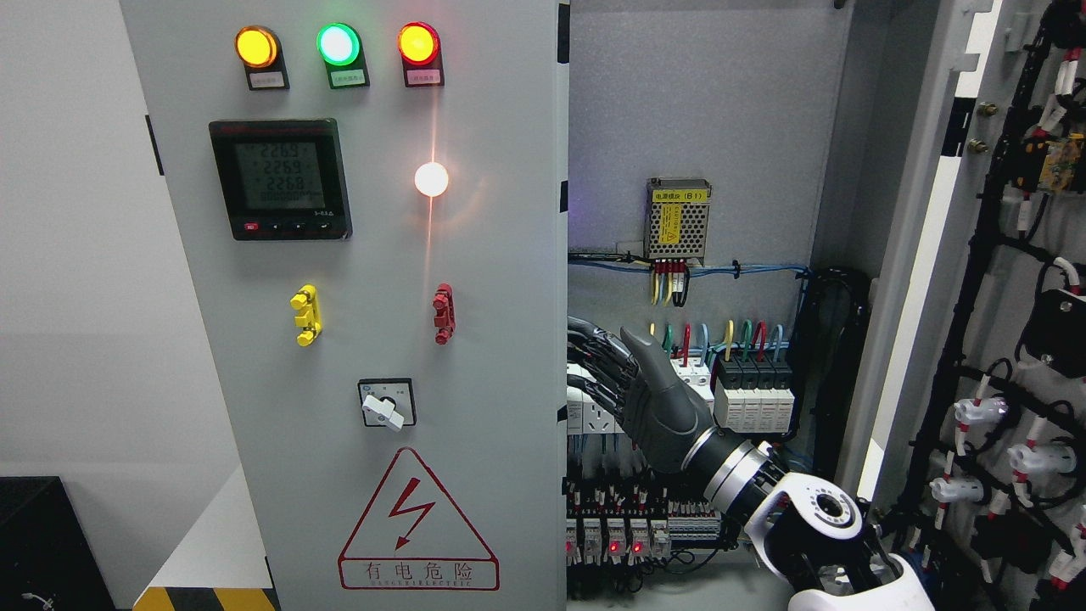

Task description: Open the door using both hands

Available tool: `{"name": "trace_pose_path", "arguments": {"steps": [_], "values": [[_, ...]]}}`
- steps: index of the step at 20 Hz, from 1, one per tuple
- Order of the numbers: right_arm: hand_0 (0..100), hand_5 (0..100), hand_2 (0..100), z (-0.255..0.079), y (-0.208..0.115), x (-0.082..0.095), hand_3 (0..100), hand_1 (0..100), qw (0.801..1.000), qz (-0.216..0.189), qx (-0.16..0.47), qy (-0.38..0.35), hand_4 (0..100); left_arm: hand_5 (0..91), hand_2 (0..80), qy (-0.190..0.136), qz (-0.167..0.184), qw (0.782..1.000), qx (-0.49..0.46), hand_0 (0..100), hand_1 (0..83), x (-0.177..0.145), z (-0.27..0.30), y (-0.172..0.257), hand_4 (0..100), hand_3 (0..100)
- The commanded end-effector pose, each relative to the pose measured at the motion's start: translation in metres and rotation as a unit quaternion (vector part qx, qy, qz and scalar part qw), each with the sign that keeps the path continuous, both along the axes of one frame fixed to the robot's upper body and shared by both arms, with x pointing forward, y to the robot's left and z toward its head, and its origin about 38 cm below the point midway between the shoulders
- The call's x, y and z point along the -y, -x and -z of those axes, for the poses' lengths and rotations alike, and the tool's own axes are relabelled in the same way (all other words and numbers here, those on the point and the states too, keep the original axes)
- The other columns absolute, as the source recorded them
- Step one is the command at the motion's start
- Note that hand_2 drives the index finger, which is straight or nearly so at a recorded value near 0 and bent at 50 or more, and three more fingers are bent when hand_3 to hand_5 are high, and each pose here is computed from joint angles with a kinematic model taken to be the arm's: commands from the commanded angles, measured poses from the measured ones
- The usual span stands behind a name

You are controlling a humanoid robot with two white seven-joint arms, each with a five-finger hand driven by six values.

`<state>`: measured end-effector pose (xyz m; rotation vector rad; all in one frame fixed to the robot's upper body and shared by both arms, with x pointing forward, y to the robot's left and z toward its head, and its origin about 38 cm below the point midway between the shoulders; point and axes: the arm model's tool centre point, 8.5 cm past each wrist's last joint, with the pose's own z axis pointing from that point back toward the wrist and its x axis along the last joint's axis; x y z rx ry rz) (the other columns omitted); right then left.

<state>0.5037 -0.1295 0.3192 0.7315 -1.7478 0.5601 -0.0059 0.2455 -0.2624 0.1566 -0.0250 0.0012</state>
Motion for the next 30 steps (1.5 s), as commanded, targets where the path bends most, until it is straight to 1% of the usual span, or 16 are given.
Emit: {"name": "trace_pose_path", "arguments": {"steps": [1,13,16,21,25,27,30], "values": [[19,0,0,0.004,-0.008,0.003,0,0,1.0,0.003,-0.012,0.004,0,0.0,0.0,0.0,0.0,1.0,-0.007,0,0.0,0.0,0.0,0.009,0,0],[19,0,0,0.002,-0.007,0.003,0,0,1.0,-0.004,-0.013,-0.003,0,0.0,0.0,0.0,0.0,1.0,-0.007,0,0.0,0.0,0.0,0.009,0,0],[19,0,0,0.001,-0.002,-0.001,0,0,1.0,-0.03,-0.006,0.003,0,0.0,0.0,0.0,0.0,1.0,-0.007,0,0.0,0.0,0.0,0.009,0,0],[19,0,0,0.0,-0.002,-0.001,0,0,0.999,-0.035,-0.004,0.003,0,0.0,0.0,0.0,0.0,1.0,-0.007,0,0.0,0.0,0.0,0.009,0,0],[19,0,0,-0.005,-0.004,-0.001,0,0,0.999,-0.039,-0.017,0.009,0,0.0,0.0,0.0,0.0,1.0,-0.007,0,0.0,0.0,0.0,0.009,0,0],[19,0,0,-0.006,-0.001,-0.003,0,0,0.999,-0.05,-0.013,0.011,0,0.0,0.0,0.0,0.0,1.0,-0.007,0,0.0,0.0,0.0,0.009,0,0],[19,0,0,-0.007,-0.002,-0.003,0,0,0.998,-0.054,-0.011,0.012,0,0.0,0.0,0.0,0.0,1.0,-0.007,0,0.0,0.0,0.0,0.009,0,0]]}}
